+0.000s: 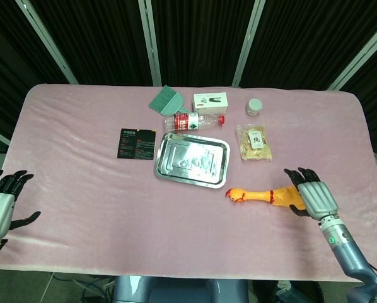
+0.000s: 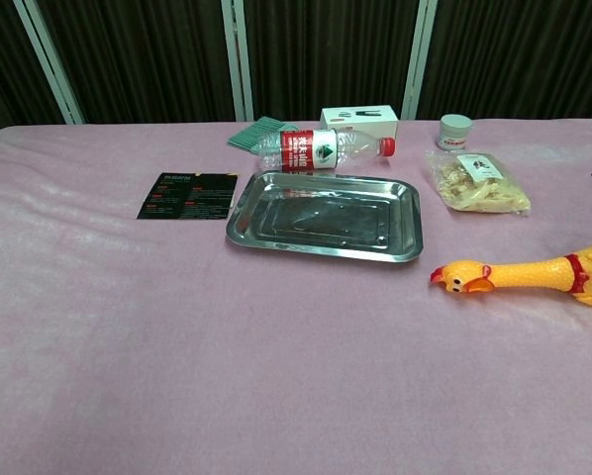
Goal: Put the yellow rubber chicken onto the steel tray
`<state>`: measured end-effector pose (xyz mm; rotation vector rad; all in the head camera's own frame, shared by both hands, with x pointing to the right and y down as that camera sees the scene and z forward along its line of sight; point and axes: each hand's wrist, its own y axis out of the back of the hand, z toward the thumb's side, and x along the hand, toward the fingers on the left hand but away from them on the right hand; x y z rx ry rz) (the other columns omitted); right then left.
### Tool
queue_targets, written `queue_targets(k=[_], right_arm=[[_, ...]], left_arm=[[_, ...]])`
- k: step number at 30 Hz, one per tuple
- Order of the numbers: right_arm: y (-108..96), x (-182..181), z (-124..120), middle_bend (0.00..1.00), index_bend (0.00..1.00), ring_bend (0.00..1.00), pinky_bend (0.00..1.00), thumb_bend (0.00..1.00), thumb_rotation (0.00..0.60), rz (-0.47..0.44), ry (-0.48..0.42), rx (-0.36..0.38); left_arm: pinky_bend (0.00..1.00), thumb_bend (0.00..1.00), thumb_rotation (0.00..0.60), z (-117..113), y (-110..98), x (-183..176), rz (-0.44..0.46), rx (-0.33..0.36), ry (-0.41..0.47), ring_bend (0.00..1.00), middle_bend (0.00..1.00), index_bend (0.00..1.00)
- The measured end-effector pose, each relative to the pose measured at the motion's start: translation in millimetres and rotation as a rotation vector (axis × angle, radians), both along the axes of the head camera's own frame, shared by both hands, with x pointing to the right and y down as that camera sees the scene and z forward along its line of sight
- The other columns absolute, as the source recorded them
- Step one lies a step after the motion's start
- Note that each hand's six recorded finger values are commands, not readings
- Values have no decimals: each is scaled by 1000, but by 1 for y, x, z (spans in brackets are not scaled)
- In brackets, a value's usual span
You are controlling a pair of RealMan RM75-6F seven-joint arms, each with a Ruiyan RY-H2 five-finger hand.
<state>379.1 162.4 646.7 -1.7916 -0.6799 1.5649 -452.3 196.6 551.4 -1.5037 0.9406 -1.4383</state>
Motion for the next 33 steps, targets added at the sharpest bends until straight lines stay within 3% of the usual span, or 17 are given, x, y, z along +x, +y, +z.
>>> queue_targets(k=[6, 14, 28, 33], right_arm=[[2, 11, 17, 160, 27, 88, 91, 302, 600, 16, 26, -59], [2, 17, 25, 281, 229, 211, 170, 302, 600, 34, 32, -94], [0, 20, 36, 329, 269, 264, 222, 302, 600, 47, 35, -116], [0, 18, 40, 381, 346, 313, 286, 302, 600, 46, 35, -125]], left_arm=[[98, 49, 600, 1, 0, 2, 4, -6, -3, 172, 160, 199], [98, 50, 600, 2, 0, 5, 10, -11, -3, 172, 158, 200], [98, 50, 600, 4, 1, 3, 2, -18, -15, 172, 157, 200], [98, 50, 600, 4, 1, 1, -2, -19, -18, 172, 157, 200]])
